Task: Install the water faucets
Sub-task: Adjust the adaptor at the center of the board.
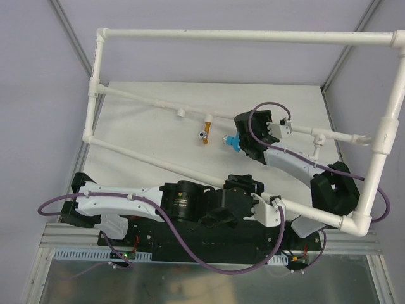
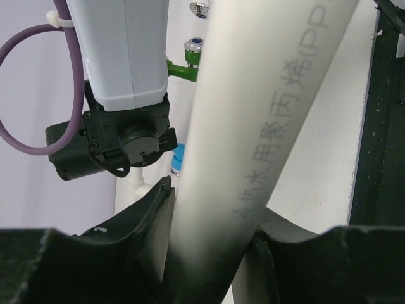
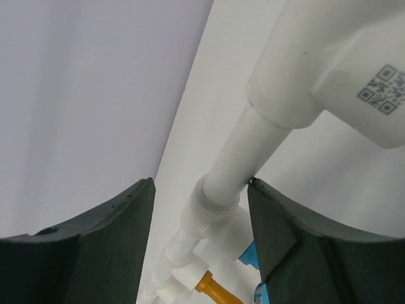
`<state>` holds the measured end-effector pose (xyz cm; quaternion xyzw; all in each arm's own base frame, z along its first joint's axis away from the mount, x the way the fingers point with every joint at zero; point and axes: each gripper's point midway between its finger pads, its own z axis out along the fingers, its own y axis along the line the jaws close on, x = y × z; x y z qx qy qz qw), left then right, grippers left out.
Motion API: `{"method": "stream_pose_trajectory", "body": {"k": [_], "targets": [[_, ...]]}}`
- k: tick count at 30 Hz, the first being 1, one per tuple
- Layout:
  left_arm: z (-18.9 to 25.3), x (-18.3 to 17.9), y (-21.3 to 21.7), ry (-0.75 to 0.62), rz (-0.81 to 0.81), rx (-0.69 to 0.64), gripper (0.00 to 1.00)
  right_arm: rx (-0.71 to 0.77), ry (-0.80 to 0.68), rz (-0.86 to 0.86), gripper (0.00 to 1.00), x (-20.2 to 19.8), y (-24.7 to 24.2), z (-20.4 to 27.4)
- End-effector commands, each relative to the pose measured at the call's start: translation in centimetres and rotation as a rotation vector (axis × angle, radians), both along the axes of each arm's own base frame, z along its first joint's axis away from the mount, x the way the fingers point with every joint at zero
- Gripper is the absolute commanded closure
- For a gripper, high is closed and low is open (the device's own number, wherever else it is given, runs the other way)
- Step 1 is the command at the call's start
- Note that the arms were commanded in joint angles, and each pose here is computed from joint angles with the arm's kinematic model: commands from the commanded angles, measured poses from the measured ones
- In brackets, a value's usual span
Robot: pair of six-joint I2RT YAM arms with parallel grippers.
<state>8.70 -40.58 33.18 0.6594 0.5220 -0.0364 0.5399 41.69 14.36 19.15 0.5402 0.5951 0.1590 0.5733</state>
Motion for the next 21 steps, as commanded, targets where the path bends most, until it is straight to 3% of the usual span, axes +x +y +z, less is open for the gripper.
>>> {"method": "stream_pose_trajectory", "body": {"k": [1, 21], "targets": [[13.1, 0.7, -0.3, 0.228, 0.132, -0.641, 1.0, 0.135, -0.045, -0.107, 0.34, -0.1, -1.1, 1.4], [15.3, -0.6, 1.2, 0.346, 0.076, -0.742, 1.0, 0.18, -0.069, -0.338, 0.35, 2.9, -3.4, -4.4]]}}
